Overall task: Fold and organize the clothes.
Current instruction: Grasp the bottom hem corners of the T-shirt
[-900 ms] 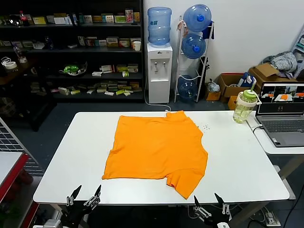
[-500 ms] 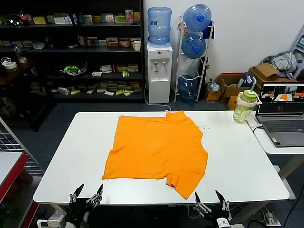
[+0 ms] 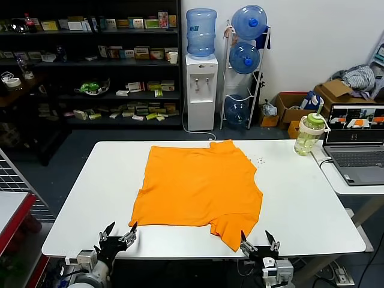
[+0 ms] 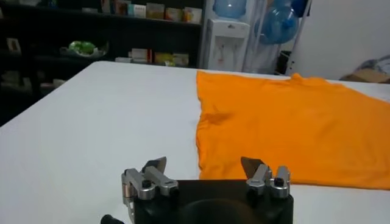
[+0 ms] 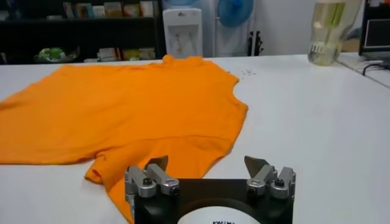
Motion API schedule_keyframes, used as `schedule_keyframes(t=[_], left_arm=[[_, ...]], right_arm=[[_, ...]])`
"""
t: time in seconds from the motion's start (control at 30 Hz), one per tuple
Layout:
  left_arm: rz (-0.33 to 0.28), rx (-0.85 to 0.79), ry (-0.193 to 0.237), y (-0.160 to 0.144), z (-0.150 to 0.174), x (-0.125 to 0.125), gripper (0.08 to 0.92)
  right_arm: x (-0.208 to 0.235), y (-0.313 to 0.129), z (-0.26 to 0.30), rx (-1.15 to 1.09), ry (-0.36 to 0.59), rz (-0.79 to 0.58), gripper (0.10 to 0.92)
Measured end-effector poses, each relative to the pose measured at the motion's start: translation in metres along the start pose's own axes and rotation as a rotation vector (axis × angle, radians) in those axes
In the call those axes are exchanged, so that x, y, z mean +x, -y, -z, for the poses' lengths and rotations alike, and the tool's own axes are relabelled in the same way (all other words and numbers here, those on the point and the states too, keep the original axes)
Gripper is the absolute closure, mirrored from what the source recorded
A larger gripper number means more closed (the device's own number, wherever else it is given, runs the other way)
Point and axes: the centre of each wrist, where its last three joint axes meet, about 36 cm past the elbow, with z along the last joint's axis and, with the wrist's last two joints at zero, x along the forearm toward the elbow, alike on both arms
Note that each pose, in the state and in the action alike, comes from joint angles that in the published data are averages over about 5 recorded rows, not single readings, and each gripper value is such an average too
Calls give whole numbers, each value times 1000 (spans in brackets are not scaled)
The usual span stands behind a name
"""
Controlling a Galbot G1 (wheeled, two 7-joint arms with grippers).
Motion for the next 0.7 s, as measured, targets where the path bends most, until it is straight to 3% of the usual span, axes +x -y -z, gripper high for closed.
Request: schedule_keyframes(t=[0.33, 0.47, 0.7], left_arm=[[3, 4, -18, 1, -6, -14, 178], [0, 3, -26, 2, -8, -17, 224], [-6, 3, -43, 4, -12, -20, 421]], right_arm=[[-10, -9, -1, 3, -13, 4, 212], [-10, -11, -2, 1, -19, 4, 304], [-9, -12, -3, -1, -26, 6, 504]])
